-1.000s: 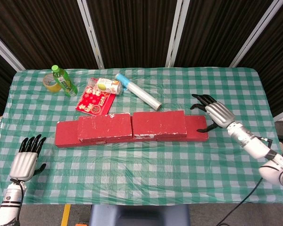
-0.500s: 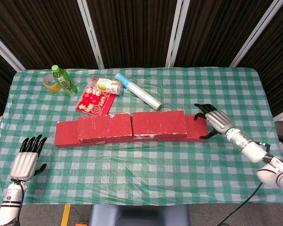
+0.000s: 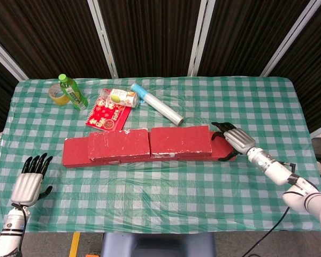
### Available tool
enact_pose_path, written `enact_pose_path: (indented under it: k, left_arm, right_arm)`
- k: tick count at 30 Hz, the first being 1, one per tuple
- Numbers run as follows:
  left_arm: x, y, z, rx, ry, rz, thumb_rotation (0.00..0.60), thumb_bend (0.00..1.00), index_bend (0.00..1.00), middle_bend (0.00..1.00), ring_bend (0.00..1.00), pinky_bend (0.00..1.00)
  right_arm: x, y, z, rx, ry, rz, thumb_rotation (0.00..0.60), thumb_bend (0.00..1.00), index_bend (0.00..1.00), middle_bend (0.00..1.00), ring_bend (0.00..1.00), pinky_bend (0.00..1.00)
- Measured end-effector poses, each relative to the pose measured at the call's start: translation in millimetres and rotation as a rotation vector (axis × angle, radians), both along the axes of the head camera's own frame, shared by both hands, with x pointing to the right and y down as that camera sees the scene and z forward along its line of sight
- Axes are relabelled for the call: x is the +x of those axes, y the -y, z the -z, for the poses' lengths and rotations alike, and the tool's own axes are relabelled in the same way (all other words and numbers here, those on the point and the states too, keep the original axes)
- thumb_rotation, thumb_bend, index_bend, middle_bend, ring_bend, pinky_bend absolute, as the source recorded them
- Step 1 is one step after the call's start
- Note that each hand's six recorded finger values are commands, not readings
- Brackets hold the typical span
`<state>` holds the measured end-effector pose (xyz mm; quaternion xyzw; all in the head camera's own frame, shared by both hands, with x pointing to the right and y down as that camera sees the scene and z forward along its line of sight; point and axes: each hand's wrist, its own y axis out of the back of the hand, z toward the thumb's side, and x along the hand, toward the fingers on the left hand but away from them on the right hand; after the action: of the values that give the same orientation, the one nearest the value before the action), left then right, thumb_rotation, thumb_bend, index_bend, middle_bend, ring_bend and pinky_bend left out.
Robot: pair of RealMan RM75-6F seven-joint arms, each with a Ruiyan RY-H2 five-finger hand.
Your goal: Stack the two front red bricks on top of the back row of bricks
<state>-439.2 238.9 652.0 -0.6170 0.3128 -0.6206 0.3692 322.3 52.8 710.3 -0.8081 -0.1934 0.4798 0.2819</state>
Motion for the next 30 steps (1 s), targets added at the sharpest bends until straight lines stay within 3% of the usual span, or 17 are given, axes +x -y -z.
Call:
enact_pose_path:
  k: [17,22,25,27,30]
  left_arm:
    - [-2.2,0.7,0.3,-0.003,0.003,0.001,0.6,0.27,0.0,0.0,0.0,0.04]
    - [-0.7,0.5,2.9,0.005,-0.002,-0.002,0.6,0.27,0.0,0.0,0.0,0.04]
    - [1.1,0.2,6.6,0.018,-0.008,-0.008,0.6,0.27,0.0,0.0,0.0,0.04]
    - [2.4,0.3,9.7,0.031,-0.013,-0.013,0.6,0.28,0.0,0.0,0.0,0.04]
    - [5.5,0.8,17.0,0.062,-0.027,-0.027,0.6,0.29,0.0,0.0,0.0,0.04]
  right_arm:
    - [-6.2,-4.5,1.2,0.002,0.027,0.009,0.6,0.05,0.39,0.0,0.0,0.0]
    - [5.0,-8.4,15.5,0.025,0.052,-0.011,0.6,0.05,0.26,0.0,0.0,0.0]
    - [12.3,-14.2,28.9,0.057,0.085,-0.031,0.6,0.05,0.1,0.0,0.0,0.0]
    - [18.0,-21.8,40.3,0.098,0.104,-0.039,0.6,0.06,0.03,0.0,0.0,0.0]
    - [27.2,-38.2,55.9,0.181,0.096,-0.036,0.597,0.05,0.0,0.0,0.0,0.0]
